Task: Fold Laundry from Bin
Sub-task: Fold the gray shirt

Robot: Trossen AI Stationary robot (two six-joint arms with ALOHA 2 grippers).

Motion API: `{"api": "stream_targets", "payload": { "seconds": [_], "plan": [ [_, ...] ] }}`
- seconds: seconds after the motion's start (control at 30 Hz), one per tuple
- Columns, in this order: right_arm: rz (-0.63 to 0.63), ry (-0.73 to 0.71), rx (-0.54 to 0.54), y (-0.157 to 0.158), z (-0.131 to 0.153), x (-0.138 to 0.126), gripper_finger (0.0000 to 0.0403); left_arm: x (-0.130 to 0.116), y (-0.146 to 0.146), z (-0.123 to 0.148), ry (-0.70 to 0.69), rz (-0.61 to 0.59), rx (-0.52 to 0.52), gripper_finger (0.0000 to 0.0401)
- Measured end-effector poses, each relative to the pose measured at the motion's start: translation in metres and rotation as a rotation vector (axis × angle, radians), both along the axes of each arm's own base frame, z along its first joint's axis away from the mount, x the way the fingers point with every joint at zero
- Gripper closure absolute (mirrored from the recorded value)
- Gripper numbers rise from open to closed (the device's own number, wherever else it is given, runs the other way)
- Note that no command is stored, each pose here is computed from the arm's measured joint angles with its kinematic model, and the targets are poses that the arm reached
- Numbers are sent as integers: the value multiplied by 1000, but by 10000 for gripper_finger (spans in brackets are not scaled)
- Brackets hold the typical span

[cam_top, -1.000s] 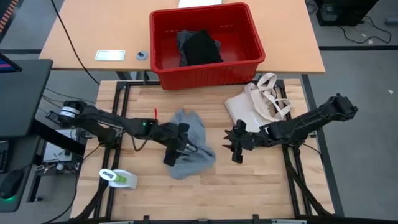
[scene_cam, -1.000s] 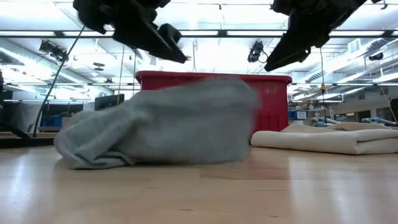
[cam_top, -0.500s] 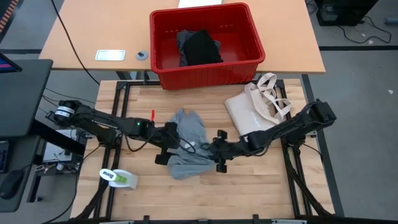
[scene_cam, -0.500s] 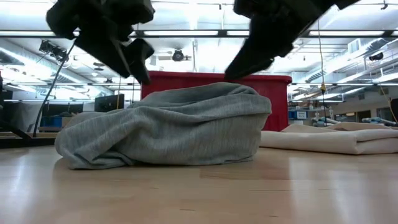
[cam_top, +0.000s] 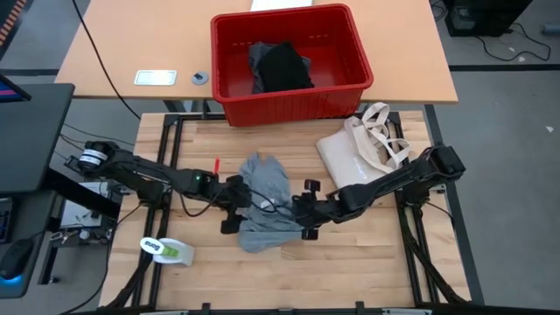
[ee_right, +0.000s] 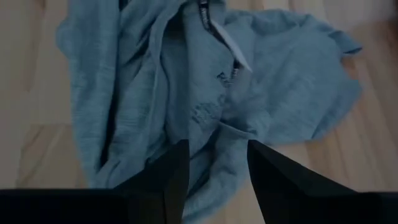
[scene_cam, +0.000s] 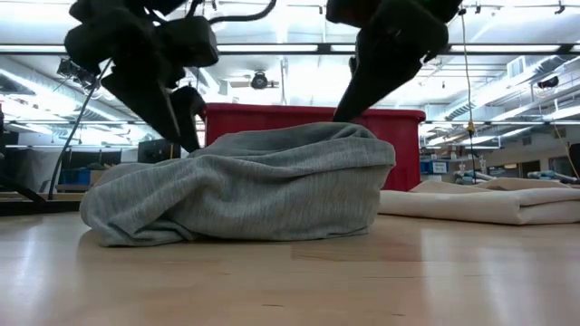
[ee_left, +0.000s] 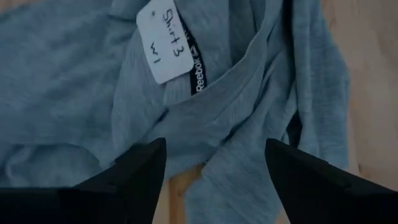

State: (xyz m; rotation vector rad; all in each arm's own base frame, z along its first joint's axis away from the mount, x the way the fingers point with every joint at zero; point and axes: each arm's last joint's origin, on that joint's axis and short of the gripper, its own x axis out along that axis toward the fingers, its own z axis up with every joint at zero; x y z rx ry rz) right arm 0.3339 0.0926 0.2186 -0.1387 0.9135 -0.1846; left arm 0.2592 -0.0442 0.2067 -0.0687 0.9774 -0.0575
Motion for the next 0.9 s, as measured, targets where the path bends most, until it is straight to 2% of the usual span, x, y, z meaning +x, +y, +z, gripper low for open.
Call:
{"api": "stream_targets", "payload": {
  "seconds": [0.17, 0.27, 0.37, 0.47, 0.57, 0.63, 0.67, 0.8, 0.9],
  "plan": [
    [-17, 58, -19, -3, -3, -6, 233, 9, -3, -12, 25, 29, -62, 125],
    [-28, 62, -15, -4, -3, -6, 233, 13, -3, -23, 60, 37, -60, 126],
    [-38, 64, -34, -4, -3, -7, 233, 20, -2, -26, 27, 44, -66, 142],
    [-40, 73, -39, -5, -4, -8, 233, 27, -2, -22, -54, 25, -57, 195],
    [-46, 86, -37, -5, -3, -10, 233, 31, -2, -14, -89, -4, -3, 288],
    [-44, 88, -38, -6, 2, -14, 233, 31, -2, -4, -81, -38, 34, 360],
    [-44, 86, -42, -6, 6, -17, 233, 31, -2, 4, -80, -57, 49, 379],
    [-5, 20, -63, -9, 31, -28, 233, 30, -3, 58, -156, -160, 136, 381],
    [57, -64, -58, -11, 49, -30, 233, 21, -10, 107, -229, -319, 240, 381]
  ]
}}
